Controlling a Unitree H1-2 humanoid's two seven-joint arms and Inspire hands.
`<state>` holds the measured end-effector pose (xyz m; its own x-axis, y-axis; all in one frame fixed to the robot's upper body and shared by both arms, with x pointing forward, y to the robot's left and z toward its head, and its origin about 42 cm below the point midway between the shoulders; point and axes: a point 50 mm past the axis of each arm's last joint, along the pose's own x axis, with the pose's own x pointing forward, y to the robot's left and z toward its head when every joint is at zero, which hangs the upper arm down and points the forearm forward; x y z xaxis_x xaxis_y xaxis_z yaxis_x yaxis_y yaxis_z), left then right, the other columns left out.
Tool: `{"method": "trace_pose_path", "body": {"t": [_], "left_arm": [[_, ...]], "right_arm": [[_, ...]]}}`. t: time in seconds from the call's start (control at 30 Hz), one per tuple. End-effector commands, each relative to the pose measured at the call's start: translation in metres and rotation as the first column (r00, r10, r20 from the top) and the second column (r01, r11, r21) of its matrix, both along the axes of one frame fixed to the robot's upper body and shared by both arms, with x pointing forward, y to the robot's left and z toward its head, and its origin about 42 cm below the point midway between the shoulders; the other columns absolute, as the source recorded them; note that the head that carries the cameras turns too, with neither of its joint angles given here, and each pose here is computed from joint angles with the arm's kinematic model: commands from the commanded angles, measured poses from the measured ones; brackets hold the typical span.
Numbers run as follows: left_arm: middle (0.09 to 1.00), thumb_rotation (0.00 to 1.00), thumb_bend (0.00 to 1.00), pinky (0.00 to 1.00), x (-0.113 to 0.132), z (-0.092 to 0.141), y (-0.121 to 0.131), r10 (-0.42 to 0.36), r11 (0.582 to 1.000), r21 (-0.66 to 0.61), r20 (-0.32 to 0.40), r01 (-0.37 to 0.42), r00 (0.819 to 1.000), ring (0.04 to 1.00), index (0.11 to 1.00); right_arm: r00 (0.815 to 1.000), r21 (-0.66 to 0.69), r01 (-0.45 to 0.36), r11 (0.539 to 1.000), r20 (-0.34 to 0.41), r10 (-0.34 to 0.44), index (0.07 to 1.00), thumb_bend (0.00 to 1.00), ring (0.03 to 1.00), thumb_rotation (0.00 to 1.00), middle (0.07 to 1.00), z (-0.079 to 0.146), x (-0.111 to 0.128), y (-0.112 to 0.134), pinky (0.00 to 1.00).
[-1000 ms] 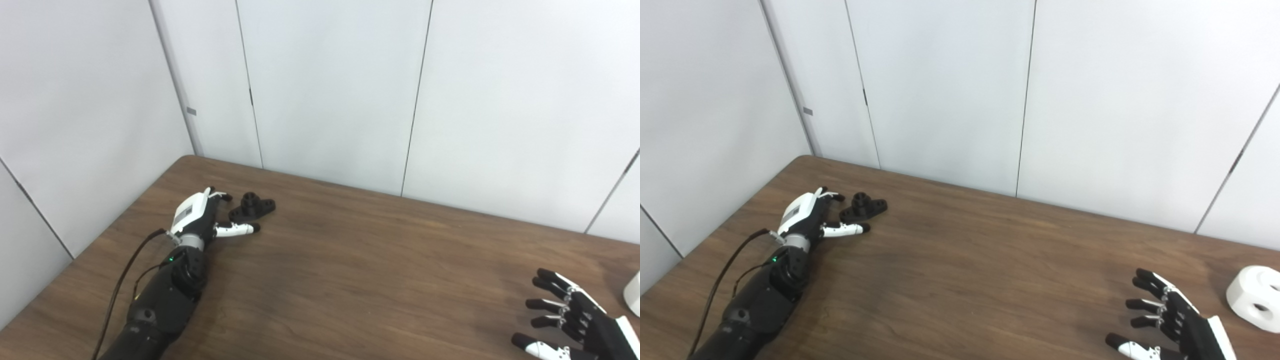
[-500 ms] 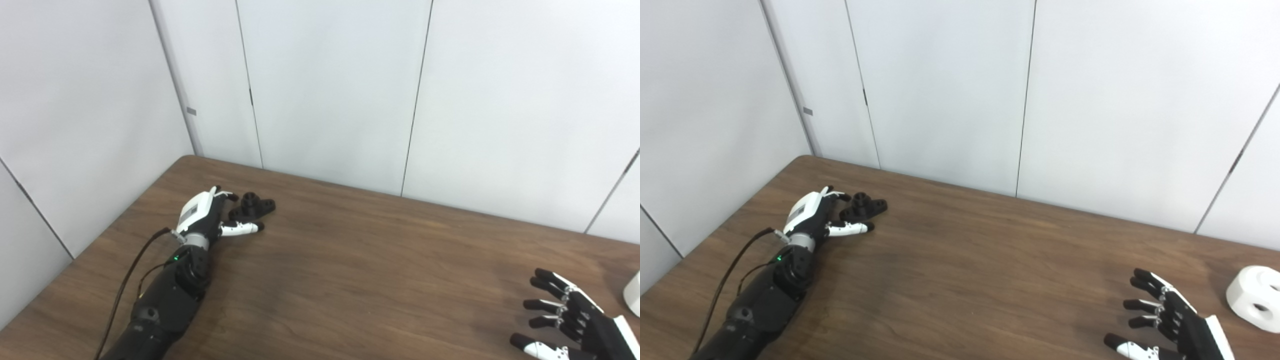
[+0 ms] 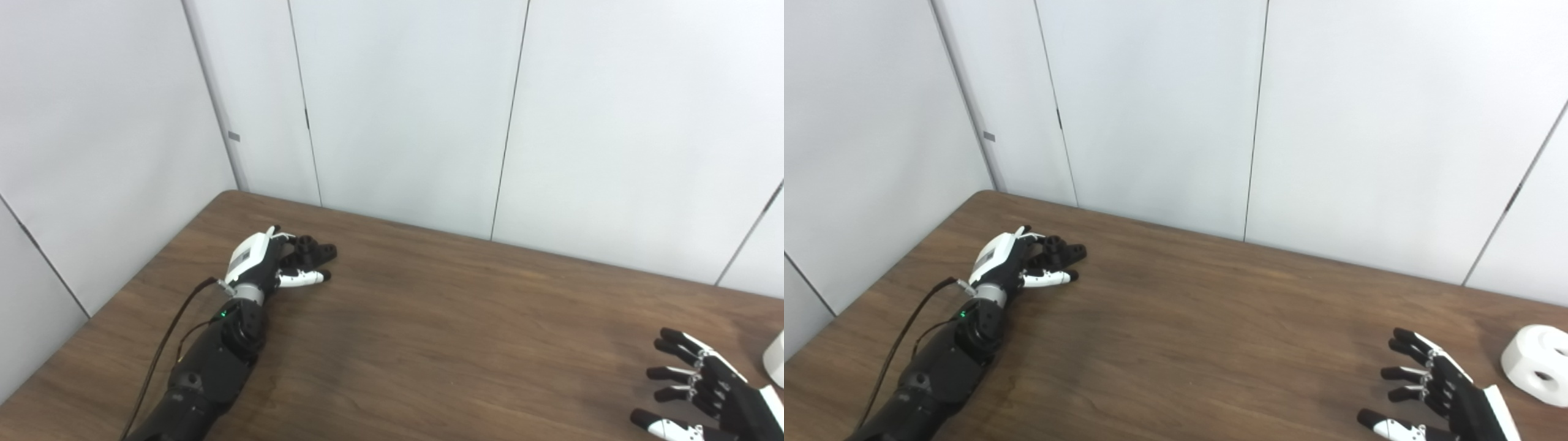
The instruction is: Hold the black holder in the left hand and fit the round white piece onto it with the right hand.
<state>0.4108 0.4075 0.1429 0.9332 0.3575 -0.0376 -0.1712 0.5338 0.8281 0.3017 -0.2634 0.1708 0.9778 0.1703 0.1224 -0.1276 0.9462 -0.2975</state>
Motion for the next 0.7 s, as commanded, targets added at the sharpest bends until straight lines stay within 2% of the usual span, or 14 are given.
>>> {"method": "trace_pose_path", "body": {"t": [0.0,0.23,0.47,0.67], "left_arm": [[0.889,0.06,0.53,1.00,-0.003,-0.023,-0.017,-0.040,0.999,0.030,-0.068,0.042,0.997,0.990,0.490],[0.858,0.06,0.52,1.00,-0.007,-0.028,-0.017,-0.011,0.989,0.149,-0.045,0.017,0.999,0.952,0.485],[0.855,0.06,0.52,1.00,-0.012,-0.031,-0.013,0.018,0.980,0.199,-0.028,-0.012,0.999,0.957,0.484],[0.845,0.06,0.52,1.00,-0.020,-0.032,-0.020,-0.039,0.984,0.175,0.007,0.038,0.999,0.937,0.484]], "right_arm": [[0.998,0.000,-0.004,1.000,0.059,0.004,0.816,0.65,0.671,0.00,0.814,0.016,0.002,-0.003,0.54],[0.999,-0.008,-0.002,1.000,0.048,0.002,0.826,0.63,0.684,0.00,0.824,0.016,0.000,-0.005,0.55],[0.999,-0.010,-0.006,1.000,0.048,0.006,0.833,0.61,0.691,0.00,0.832,0.012,0.003,-0.003,0.55],[0.999,-0.001,-0.010,1.000,0.049,0.010,0.829,0.61,0.685,0.00,0.827,0.011,0.007,0.001,0.55]]}}
